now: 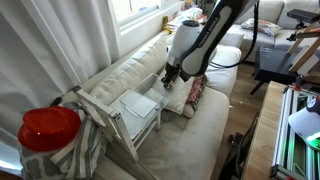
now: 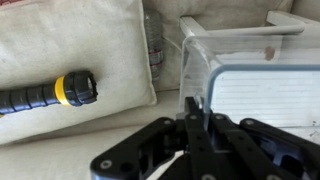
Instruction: Remove the black torch from the fridge vegetable box and put it on the pillow, then put the vegetable box on the chair
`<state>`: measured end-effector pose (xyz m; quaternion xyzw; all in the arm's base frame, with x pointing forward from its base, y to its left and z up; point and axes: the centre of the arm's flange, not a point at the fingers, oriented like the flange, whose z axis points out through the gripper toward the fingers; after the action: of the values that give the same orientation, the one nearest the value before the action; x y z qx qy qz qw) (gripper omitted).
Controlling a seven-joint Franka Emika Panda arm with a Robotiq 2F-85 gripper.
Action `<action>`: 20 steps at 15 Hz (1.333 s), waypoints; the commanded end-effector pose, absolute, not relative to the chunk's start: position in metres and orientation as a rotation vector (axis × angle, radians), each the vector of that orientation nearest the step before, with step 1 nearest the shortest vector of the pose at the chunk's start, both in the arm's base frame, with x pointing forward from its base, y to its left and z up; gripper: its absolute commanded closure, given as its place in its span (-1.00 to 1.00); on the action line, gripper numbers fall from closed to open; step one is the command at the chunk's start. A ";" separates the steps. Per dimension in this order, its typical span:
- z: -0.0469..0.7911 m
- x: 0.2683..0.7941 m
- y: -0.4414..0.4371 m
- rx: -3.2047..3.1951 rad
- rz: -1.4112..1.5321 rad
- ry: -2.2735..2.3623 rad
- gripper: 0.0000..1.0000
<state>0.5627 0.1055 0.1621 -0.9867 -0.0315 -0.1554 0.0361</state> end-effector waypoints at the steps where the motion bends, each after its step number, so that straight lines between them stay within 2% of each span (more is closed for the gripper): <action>1: 0.140 0.599 0.125 -3.044 -0.526 -0.064 0.97; 9: 0.128 0.638 0.143 -3.058 -0.606 -0.037 0.97; 11: 0.128 0.642 0.146 -3.061 -0.606 -0.051 0.36; 15: 0.148 0.638 0.144 -3.041 -0.643 -0.087 -0.20; 20: 0.191 0.610 0.138 -3.014 -0.699 -0.211 -0.98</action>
<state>0.6406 0.1439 0.1621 -0.9746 -0.0346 -0.2204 0.0202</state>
